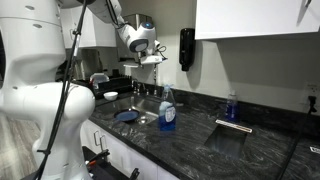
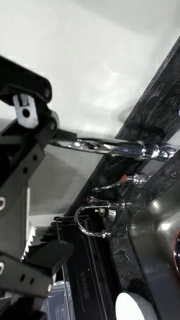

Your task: Move the tap

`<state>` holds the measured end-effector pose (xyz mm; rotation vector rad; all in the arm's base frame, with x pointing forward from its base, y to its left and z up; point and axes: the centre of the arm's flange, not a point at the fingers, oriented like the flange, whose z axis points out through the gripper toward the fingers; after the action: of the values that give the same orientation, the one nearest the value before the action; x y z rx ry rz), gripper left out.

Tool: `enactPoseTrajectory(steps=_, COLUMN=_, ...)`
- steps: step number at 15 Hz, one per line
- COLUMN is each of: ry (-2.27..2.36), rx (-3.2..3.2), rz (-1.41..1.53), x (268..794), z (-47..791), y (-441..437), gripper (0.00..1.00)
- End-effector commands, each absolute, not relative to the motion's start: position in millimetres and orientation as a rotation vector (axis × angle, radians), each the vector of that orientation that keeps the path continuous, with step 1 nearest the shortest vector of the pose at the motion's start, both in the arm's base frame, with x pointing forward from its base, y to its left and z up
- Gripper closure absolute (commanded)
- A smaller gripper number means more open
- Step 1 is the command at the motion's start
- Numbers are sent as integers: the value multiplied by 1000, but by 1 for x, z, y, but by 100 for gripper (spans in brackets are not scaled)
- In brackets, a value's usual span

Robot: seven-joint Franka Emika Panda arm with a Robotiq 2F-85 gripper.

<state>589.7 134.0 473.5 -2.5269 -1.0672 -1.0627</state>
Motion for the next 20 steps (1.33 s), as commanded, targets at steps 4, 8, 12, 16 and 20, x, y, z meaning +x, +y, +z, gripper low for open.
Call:
enactPoseTrajectory(steps=4, ry=-1160, rx=-2552, rz=-1005, x=617, z=458, y=140, gripper=0)
enactPoseTrajectory(steps=8, ry=-1184, rx=-2612, rz=-976, x=624, z=453, y=145, gripper=0)
enactPoseTrajectory(steps=12, ry=-1156, rx=-2653, rz=-936, x=631, z=445, y=149, gripper=27)
enactPoseTrajectory(steps=16, ry=-1118, rx=-2677, rz=-918, x=636, z=440, y=148, gripper=57)
enactPoseTrajectory(steps=20, ry=-1105, rx=-2727, rz=-899, x=637, z=445, y=149, gripper=84)
